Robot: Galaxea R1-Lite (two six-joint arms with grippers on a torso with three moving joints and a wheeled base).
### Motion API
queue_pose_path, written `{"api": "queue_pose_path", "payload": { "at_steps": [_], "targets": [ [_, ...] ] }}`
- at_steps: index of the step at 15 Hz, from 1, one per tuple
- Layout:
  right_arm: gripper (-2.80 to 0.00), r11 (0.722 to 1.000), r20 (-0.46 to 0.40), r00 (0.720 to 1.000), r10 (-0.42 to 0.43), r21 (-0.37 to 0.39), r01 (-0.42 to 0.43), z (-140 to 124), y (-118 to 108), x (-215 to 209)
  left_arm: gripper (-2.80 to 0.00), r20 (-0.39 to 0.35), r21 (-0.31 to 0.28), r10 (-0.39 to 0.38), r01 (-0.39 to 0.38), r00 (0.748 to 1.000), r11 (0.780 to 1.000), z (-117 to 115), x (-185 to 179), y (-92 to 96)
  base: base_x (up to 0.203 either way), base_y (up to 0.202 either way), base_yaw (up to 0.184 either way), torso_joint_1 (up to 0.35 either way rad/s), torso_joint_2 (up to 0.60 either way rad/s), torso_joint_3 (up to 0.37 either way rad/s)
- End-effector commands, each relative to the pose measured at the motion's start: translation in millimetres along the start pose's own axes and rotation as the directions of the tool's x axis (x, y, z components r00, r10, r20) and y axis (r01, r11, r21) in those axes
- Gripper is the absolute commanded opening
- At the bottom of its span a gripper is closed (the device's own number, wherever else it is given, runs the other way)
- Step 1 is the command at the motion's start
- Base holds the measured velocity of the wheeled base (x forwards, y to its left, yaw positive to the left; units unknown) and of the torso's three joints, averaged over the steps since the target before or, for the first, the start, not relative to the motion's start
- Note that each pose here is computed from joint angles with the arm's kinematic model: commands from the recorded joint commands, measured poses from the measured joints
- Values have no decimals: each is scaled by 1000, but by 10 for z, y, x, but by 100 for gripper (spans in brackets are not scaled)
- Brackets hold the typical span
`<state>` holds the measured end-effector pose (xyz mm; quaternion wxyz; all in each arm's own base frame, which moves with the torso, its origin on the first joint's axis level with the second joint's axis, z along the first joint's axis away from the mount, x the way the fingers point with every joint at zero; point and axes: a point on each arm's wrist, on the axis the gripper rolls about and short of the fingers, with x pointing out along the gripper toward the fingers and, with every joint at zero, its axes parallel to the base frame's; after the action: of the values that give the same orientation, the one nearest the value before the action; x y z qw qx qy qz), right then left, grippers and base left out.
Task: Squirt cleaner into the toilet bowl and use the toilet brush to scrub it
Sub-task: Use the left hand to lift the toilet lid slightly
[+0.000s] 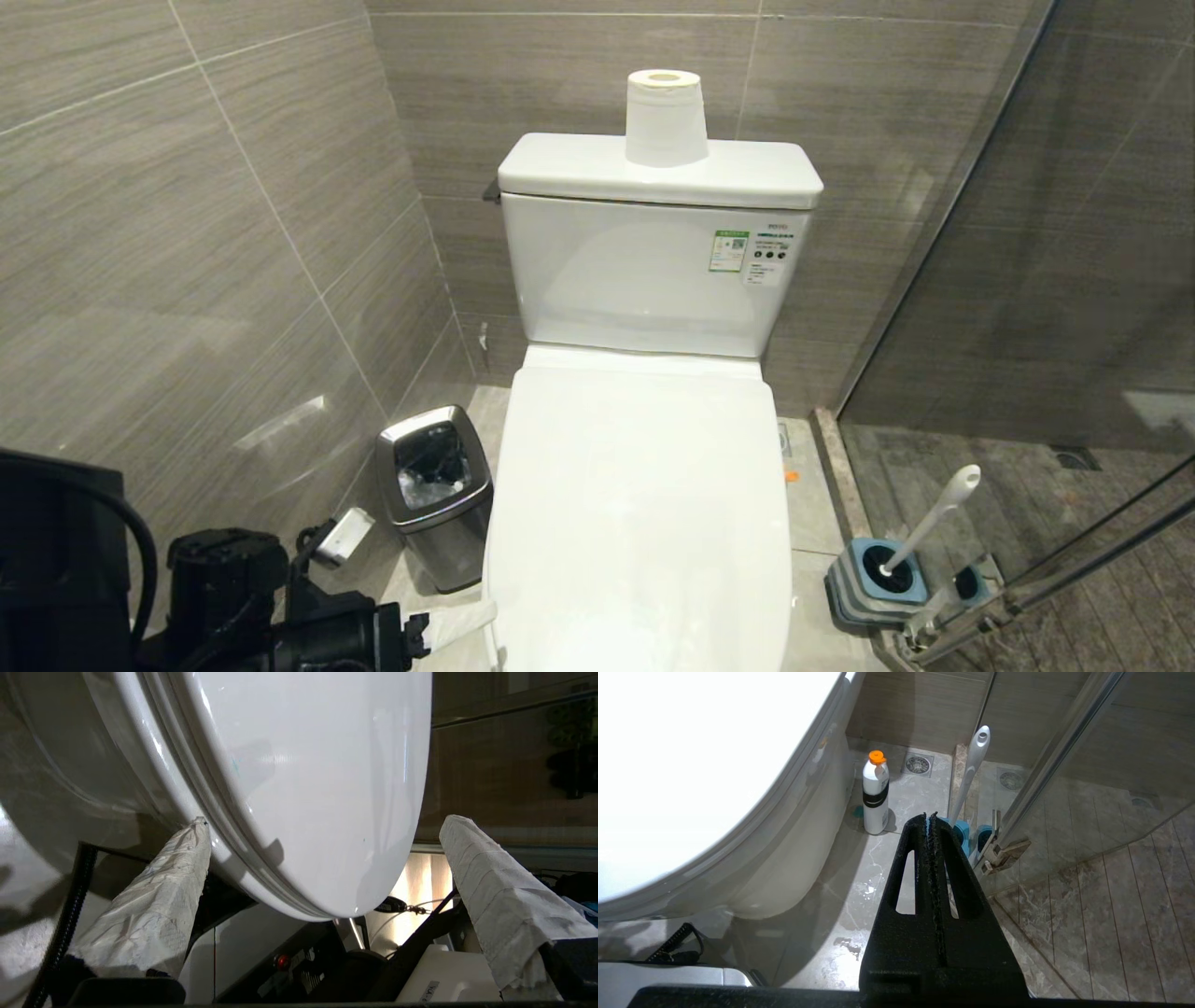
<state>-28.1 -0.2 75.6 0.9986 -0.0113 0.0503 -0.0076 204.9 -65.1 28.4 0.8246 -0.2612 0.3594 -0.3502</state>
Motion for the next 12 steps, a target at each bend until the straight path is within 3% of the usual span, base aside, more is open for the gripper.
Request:
{"api": "queue_pose_path", "payload": {
  "at_steps": [1,4,12],
  "targets": [
    [-280,1000,1,1000,-1,-1,1,-2,0,-1,0,20,-6,-17,17,1000,1000,28,-37,0,0,0,0,0,0,0],
    [-280,1000,-1,1000,-1,-1,1,-1,0,0,0,45,-6,-40,41,998,999,24,-83,-12,0,0,0,0,0,0],
    [-280,1000,0,1000,-1,-1,1,-2,0,0,0,46,-33,5,-3,999,999,-8,-67,19,0,0,0,0,0,0]
  ]
}}
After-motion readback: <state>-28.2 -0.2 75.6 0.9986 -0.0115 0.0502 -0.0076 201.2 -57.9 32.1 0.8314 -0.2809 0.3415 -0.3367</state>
